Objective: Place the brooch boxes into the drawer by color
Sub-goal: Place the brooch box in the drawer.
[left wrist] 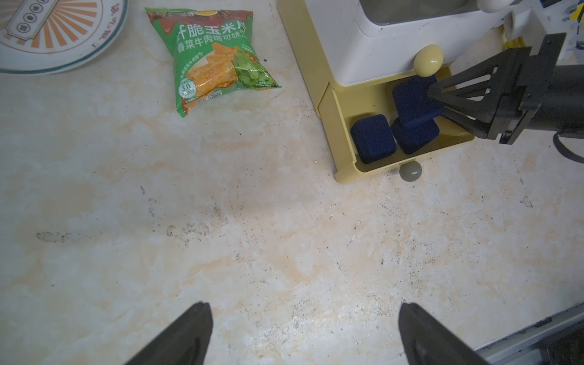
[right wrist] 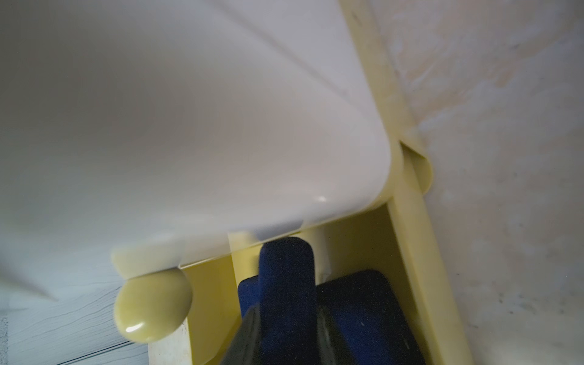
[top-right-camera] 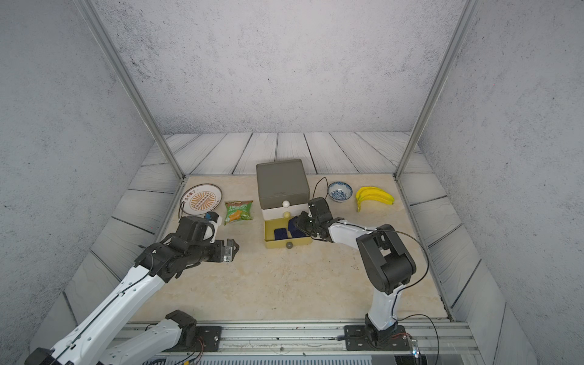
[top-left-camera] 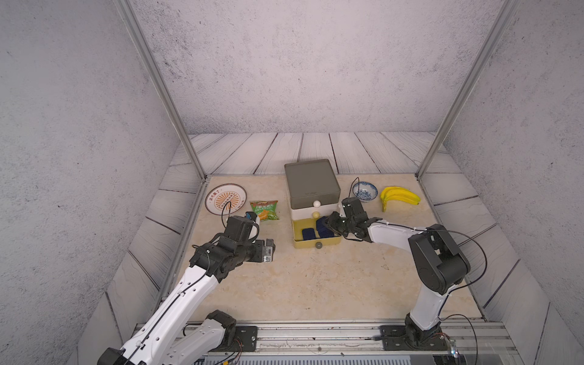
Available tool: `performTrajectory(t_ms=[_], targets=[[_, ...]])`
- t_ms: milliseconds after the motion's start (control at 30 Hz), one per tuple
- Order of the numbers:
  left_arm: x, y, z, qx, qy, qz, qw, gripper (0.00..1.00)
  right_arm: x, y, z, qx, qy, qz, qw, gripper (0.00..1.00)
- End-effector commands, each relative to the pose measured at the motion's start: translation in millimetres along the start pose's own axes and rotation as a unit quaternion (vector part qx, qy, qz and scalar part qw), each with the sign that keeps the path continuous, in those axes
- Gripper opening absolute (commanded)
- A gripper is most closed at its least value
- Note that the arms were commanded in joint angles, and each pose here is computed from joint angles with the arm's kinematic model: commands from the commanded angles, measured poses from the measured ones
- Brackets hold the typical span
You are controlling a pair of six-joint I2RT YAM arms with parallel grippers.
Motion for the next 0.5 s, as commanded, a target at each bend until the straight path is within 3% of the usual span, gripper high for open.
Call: performTrajectory(t_ms=[0, 133, 267, 467], targets=[[-2.0, 1.5, -1.8, -0.002, 0.002, -0.003, 1.0, 0.98, 1.7, 9.8, 25.7, -0.006, -0.043, 0.007, 0.999, 0.0], [-2.5, -1.5, -3.6, 0.001, 0.004, -0.015, 1.0, 0.98, 6.9, 4.6, 24.7, -0.006, -0.039, -0.006, 0.999, 0.08], [-3.4, -1.4, -3.6, 0.005, 0.004, -0.014, 1.0, 0.99, 10.0, -1.1, 21.3, -0.005, -0.034, -0.017, 0.999, 0.34], [-2.3, -1.0, -6.2, 0.007, 0.011, -0.015, 1.0, 0.98, -9.3, 1.5, 23.7, -0.038, -0.034, -0.038, 0.998, 0.54]])
Point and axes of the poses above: each gripper's point midway between its finger pads, its own x axis out along the fingers, its own y axis along the line the jaws close on, z = x × y, the point moved 3 cm from there along -x, back along the fingers, and after that the axes turned 15 degrees about -x, right-handed, at the moved point
